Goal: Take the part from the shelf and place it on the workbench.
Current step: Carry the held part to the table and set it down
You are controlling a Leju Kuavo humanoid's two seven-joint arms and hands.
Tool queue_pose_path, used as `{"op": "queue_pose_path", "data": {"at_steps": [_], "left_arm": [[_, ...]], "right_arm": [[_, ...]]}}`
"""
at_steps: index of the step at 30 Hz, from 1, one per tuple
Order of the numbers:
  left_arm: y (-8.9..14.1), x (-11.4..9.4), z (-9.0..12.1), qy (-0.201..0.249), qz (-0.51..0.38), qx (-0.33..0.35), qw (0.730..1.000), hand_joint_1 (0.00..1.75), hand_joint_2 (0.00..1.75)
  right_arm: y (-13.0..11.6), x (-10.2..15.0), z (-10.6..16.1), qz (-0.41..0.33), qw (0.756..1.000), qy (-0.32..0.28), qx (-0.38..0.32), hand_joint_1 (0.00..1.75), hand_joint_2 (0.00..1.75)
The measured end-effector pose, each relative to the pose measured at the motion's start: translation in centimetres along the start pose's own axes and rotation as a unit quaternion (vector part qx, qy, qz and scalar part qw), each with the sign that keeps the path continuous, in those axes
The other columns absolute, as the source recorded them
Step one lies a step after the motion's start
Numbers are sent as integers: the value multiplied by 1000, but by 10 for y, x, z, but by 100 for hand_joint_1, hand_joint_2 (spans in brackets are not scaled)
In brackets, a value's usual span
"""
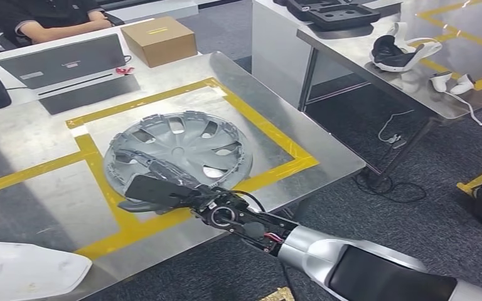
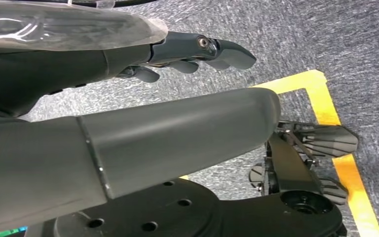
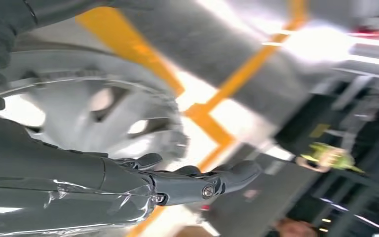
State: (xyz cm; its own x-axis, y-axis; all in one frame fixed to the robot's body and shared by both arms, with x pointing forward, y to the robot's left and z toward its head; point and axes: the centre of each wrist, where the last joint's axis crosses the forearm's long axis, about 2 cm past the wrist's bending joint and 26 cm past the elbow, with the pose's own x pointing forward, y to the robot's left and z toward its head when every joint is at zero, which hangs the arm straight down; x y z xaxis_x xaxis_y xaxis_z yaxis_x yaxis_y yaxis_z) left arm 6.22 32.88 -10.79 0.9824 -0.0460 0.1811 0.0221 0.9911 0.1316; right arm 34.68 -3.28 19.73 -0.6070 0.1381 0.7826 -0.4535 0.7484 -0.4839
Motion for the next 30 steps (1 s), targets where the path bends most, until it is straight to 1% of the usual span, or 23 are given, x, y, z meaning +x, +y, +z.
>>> {"op": "queue_pose_path", "data": {"at_steps": [5,8,10,19,27,30], "left_arm": [[0,-1,0,4,5,2,1000,0,0],[1,-1,0,6,7,5,1000,0,0],[2,-2,0,6,7,6,1000,0,0],[3,-1,0,6,6,7,1000,0,0],[3,-1,0,5,6,7,1000,0,0],[3,-1,0,5,6,7,1000,0,0]], "right_arm": [[-15,22,4,-86,992,-78,-41,0,175],[-22,34,13,-143,982,-112,-51,0,175],[-26,41,19,-165,976,-133,-55,0,175],[-43,63,32,-169,965,-190,-65,0,175],[-49,73,36,-168,960,-212,-67,0,175],[-49,75,39,-190,954,-223,-60,0,175]]}}
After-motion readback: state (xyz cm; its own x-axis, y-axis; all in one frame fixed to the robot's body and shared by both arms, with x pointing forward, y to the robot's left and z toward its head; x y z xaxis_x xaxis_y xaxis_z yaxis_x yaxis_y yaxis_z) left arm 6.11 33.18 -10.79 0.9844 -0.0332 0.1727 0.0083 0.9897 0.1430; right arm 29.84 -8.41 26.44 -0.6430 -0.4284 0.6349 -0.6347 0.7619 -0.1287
